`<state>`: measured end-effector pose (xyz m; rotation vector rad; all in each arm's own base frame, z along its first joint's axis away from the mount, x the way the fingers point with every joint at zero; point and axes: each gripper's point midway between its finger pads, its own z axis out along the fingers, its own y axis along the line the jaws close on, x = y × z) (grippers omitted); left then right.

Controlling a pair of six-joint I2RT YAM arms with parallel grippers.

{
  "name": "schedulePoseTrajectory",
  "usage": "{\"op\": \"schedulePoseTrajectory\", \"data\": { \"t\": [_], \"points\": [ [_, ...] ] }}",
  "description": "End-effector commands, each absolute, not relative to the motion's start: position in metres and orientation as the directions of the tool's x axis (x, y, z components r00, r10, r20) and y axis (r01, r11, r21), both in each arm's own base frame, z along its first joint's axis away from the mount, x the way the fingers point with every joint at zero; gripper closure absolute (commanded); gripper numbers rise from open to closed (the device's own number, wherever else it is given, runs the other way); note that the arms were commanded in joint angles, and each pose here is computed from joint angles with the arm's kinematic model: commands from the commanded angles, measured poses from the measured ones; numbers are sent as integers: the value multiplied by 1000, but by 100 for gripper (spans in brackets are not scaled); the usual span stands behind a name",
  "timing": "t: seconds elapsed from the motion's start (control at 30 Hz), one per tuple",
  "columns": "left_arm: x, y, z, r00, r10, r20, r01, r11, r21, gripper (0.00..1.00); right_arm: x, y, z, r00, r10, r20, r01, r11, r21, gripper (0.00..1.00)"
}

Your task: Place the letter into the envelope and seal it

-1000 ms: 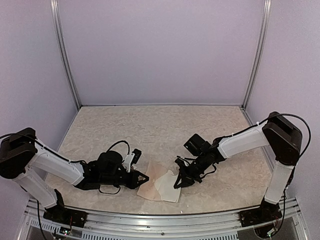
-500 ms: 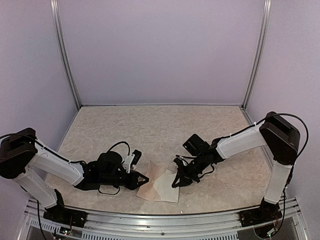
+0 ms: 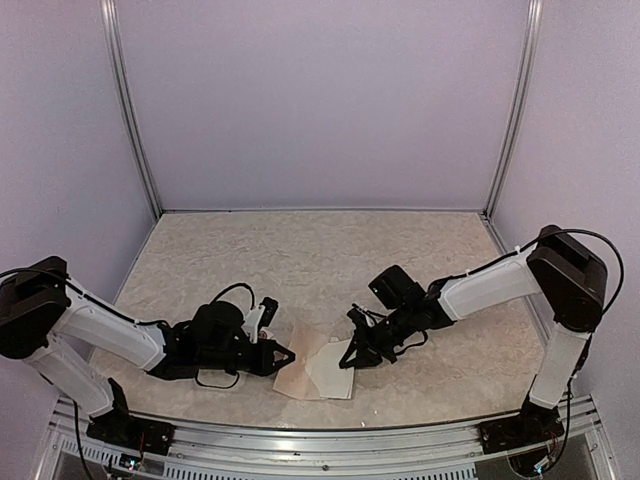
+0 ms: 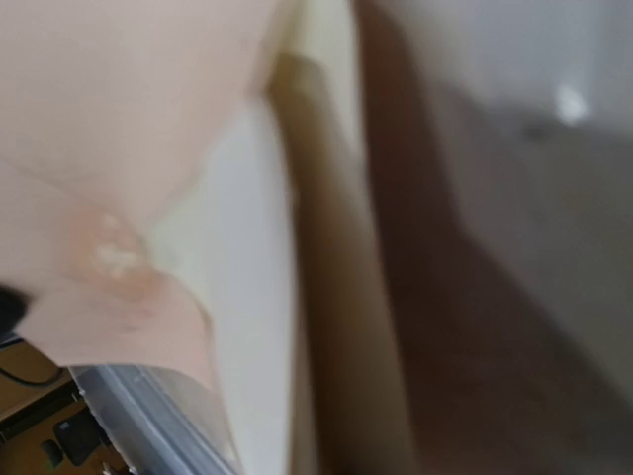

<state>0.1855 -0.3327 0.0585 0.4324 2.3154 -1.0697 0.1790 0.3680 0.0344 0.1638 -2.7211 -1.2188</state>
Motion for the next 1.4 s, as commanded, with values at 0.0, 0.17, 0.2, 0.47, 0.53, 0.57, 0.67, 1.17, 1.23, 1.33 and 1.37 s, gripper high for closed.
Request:
{"op": "schedulePoseTrajectory", "data": {
  "t": [0.0,0.17,0.2,0.47,0.53,0.57,0.67,1.17,1.23,1.33,1.37],
  "points": [
    [186,-333,63,-813,46,-581,481,615,-624,100,186,377,50,-989,-144,43,-57,625,779,95],
    [186,-333,61,-835,41,-549,459,601,-654,98,186,371,37,-990,-122,68,-30,662,749,100],
    [187,-332,60,-840,39,-542,452,603,-657,96,185,369,34,-990,-117,76,-23,673,739,100],
    [191,-328,49,-861,37,-508,418,621,-663,76,184,359,18,-989,-102,105,-3,731,682,100],
    [192,-328,46,-864,37,-502,411,626,-663,76,184,357,15,-989,-99,109,0,743,669,100],
    [193,-327,44,-867,36,-498,407,629,-663,79,185,357,15,-989,-97,107,-1,749,663,100],
    [192,-327,42,-871,41,-490,405,625,-667,94,187,359,16,-990,-97,102,-4,747,665,100],
    [190,-333,37,-881,63,-469,409,598,-689,100,197,386,17,-988,-127,85,-29,706,708,100],
    [190,-333,37,-882,63,-467,408,596,-691,100,198,391,18,-988,-134,82,-35,697,716,100],
    [190,-333,37,-883,64,-465,408,594,-694,100,198,398,18,-987,-142,80,-40,688,725,100],
    [190,-333,37,-884,63,-463,407,592,-696,100,199,400,18,-986,-144,79,-42,685,727,100]
  ]
}}
